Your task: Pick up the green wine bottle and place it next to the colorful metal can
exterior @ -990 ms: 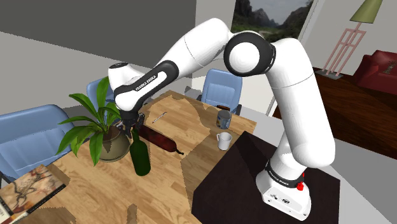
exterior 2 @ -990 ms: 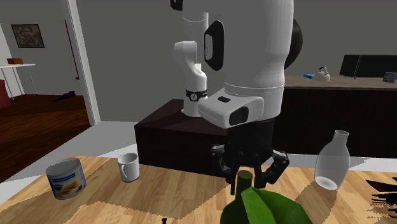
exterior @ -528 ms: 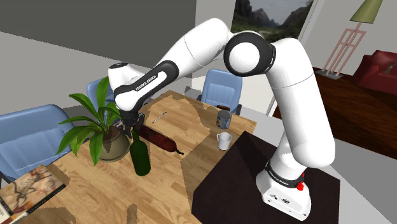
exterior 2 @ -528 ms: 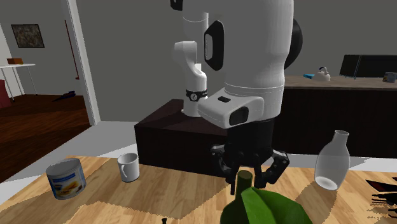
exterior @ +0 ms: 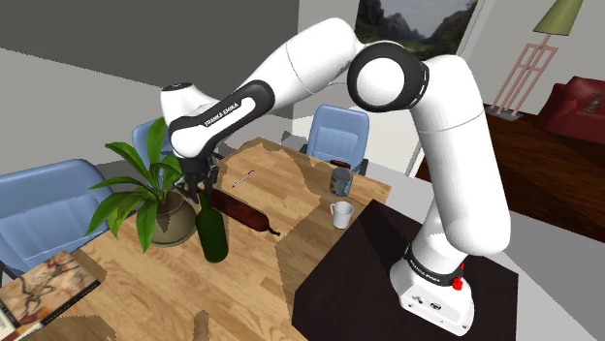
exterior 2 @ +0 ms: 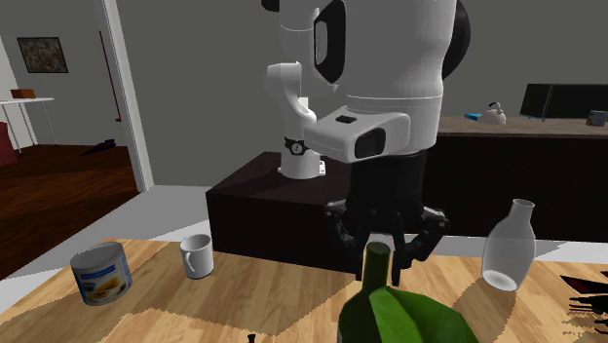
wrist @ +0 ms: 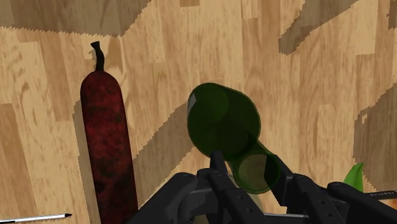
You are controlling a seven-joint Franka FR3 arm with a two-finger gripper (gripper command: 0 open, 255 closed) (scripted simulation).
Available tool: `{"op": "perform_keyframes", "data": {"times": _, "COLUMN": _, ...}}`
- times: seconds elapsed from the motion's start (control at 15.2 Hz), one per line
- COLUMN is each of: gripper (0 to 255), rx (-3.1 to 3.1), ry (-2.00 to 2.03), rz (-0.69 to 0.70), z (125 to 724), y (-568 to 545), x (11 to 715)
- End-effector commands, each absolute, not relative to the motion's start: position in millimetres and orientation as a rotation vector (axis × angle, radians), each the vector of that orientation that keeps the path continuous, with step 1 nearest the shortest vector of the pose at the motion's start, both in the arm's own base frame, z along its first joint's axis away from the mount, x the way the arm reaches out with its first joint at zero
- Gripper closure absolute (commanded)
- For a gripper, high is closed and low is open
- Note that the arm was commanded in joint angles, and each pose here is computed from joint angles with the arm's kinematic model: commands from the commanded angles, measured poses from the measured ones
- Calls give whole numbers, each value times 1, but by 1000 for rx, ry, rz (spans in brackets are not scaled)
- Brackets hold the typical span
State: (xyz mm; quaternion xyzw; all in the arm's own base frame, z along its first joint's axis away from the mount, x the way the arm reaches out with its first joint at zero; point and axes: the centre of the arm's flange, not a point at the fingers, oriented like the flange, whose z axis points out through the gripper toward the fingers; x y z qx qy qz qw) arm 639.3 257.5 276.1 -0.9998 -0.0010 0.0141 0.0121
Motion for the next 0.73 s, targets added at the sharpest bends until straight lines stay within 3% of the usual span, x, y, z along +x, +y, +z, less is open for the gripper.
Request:
{"op": "perform_keyframes", "data": {"times": 0.0, "gripper": 255, "rx": -3117, "ry": -4, "rz": 44, "z": 287, "y": 256, "x": 638}}
{"op": "perform_keyframes", "data": {"times": 0.66, "gripper": 255, "rx": -3117, "ry": -4, "rz": 44, "z": 340, "y": 256, "x": 638}}
